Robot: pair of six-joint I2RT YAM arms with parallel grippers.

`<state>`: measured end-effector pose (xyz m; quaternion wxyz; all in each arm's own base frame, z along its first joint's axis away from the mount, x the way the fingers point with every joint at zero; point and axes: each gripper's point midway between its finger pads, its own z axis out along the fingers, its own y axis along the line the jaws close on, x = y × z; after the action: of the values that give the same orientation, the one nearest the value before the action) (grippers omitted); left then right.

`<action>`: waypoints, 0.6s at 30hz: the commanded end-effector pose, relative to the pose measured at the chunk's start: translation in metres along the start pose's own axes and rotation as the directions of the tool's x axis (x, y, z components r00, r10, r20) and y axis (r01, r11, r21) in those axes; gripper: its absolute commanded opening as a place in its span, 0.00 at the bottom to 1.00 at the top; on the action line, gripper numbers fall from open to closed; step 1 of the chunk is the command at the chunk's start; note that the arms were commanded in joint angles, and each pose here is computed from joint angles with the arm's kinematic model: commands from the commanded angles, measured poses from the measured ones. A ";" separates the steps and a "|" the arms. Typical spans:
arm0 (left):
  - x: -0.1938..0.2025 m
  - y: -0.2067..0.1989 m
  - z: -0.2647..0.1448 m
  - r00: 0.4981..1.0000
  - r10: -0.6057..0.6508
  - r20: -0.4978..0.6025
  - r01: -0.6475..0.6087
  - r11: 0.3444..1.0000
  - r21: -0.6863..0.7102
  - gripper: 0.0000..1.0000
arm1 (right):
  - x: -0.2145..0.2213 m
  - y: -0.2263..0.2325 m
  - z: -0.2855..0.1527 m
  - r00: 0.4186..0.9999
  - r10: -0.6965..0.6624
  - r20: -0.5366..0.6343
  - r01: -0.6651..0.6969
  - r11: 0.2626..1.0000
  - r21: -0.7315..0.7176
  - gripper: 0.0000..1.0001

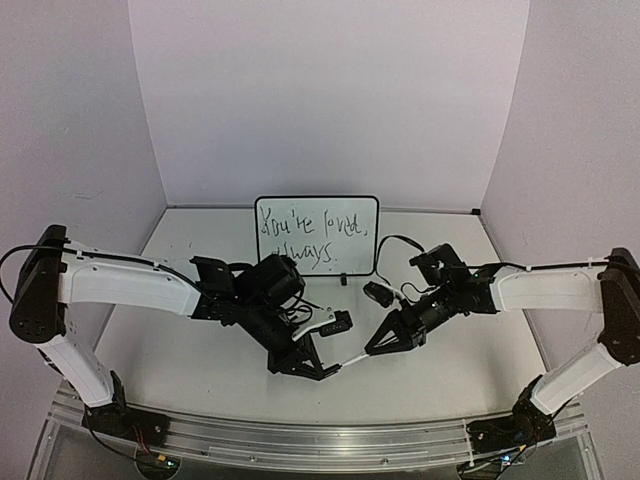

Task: Write a sentence on the whiteboard
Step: Insert the whiteboard marker without the cap into the whiteboard marker.

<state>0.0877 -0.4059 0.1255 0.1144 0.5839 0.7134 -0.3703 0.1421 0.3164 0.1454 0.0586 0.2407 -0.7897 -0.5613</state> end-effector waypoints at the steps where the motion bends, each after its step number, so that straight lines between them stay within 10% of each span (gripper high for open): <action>1: -0.026 -0.011 -0.014 0.996 0.061 0.069 -0.061 0.998 0.007 0.00 | 0.000 0.005 0.003 0.999 -0.031 -0.014 0.031 0.999 -0.021 0.00; 18: -0.032 -0.012 -0.012 0.995 0.075 0.070 -0.076 0.997 0.016 0.00 | -0.012 0.012 0.012 0.997 -0.067 -0.028 0.066 0.997 -0.029 0.00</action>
<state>0.0869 -0.4048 0.1261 0.1104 0.5849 0.7140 -0.3686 0.1410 0.3250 0.1418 0.0699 0.2501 -0.7864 -0.5604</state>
